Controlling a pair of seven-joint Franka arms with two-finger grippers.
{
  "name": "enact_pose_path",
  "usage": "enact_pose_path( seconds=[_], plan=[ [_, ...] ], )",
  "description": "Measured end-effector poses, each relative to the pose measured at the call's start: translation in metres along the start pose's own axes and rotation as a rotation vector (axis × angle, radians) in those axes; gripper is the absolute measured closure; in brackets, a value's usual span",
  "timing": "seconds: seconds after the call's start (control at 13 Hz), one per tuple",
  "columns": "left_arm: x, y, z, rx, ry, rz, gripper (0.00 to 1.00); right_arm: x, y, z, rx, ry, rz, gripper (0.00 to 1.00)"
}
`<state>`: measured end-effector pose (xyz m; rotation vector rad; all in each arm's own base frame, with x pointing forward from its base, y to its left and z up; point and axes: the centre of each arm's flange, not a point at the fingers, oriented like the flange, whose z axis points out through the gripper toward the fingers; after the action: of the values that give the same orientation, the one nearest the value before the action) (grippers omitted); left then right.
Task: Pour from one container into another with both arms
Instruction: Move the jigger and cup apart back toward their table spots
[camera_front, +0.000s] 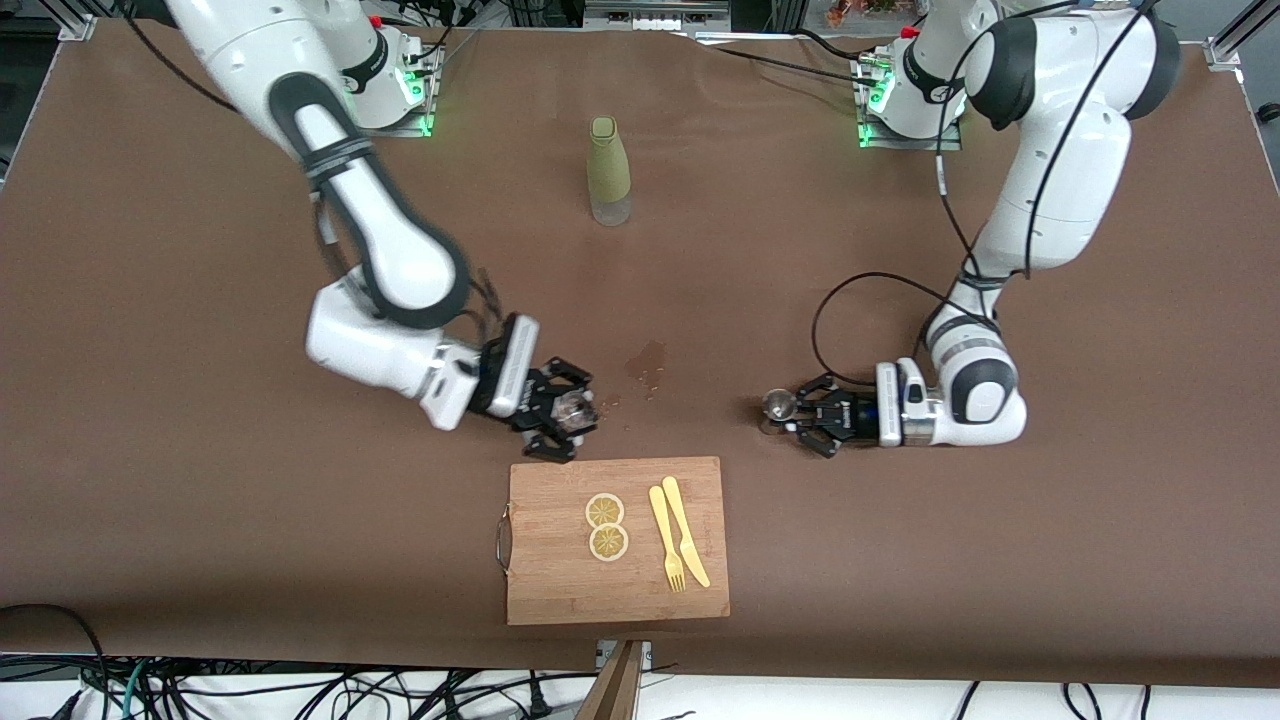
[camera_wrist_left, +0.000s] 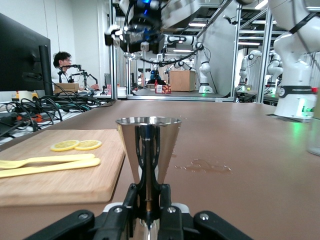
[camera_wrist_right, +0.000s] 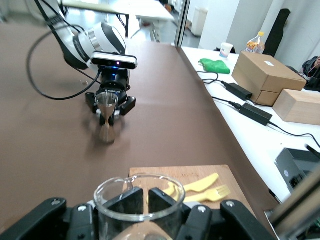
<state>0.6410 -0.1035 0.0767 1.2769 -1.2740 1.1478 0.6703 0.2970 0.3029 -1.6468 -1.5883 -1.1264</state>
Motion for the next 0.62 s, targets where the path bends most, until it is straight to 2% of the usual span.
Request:
enact_pose_path(
  seconds=[0.23,0.46,0.62],
  plan=[
    [-0.002,0.005,-0.06,-0.009,0.033,0.014,0.79,-0.03,0.017,-0.037,0.021,0.087,0.093,0.88],
    [-0.005,0.02,-0.108,-0.055,0.062,0.016,0.79,-0.081,0.017,-0.076,0.052,0.083,0.167,0.88],
    [-0.009,0.033,-0.151,-0.059,0.067,0.03,0.79,-0.125,0.016,-0.11,0.023,0.059,0.23,0.88]
  ],
)
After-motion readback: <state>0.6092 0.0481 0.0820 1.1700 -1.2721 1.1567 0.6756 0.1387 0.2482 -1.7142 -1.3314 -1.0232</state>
